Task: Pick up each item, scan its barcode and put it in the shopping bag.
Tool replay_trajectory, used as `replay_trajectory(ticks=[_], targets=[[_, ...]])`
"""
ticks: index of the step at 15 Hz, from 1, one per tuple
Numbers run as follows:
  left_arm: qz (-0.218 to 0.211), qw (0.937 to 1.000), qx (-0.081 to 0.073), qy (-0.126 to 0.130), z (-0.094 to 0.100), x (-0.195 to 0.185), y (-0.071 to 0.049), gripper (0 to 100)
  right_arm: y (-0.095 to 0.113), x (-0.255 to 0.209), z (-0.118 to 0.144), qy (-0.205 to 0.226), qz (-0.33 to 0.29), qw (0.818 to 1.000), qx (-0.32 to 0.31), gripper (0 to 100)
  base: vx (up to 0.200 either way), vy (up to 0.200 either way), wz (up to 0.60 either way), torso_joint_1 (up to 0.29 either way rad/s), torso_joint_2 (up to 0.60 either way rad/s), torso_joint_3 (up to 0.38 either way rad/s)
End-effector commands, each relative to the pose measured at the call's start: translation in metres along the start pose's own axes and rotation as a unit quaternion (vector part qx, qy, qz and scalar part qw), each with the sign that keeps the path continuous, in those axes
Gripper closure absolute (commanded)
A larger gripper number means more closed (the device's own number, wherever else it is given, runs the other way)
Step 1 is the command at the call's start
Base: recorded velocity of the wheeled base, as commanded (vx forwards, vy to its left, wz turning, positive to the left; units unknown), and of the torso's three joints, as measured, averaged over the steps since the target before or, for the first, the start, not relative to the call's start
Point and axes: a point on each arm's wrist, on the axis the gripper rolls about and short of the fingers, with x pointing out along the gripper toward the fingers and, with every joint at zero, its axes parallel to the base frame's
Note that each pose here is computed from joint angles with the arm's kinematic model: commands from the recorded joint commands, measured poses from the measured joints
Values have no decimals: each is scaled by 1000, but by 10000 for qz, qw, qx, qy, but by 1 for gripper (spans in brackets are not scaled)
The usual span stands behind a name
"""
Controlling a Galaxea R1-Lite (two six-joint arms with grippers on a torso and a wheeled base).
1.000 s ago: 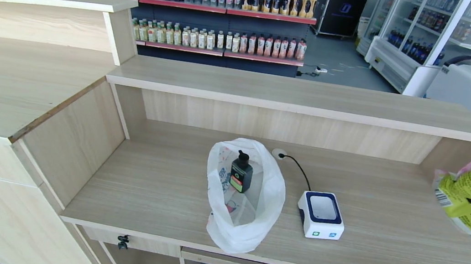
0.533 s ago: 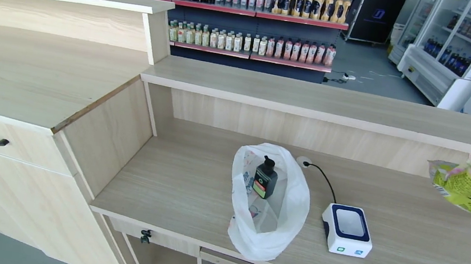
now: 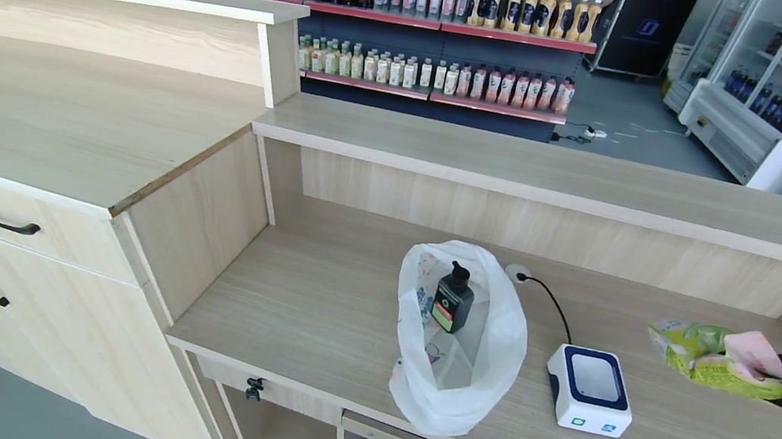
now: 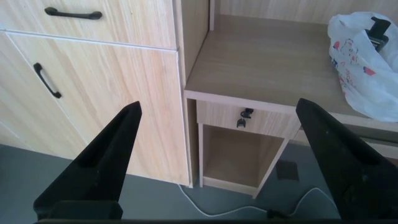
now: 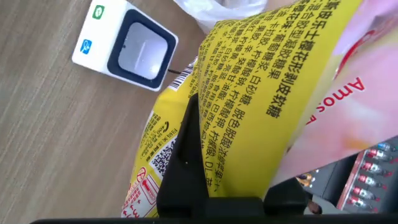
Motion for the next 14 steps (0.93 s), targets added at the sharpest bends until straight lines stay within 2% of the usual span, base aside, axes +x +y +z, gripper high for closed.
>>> replay_trajectory(ticks=[1, 3, 8, 14], targets=[[0, 10000, 2, -1, 0, 0, 0, 0, 11, 8, 1, -254, 229, 9994, 57, 100, 0, 0, 0, 0, 0, 0], [0, 10000, 2, -1, 0, 0, 0, 0, 7, 11, -6, -309, 251, 9971, -648, 100, 0, 0, 0, 0, 0, 0], [0, 10000, 2, -1, 0, 0, 0, 0, 15, 16, -13, -175, 581, 9951, -777, 100, 0, 0, 0, 0, 0, 0], [0, 10000, 2, -1, 0, 0, 0, 0, 17, 28, -30, -135, 583, 9908, -1212, 100, 0, 0, 0, 0, 0, 0]])
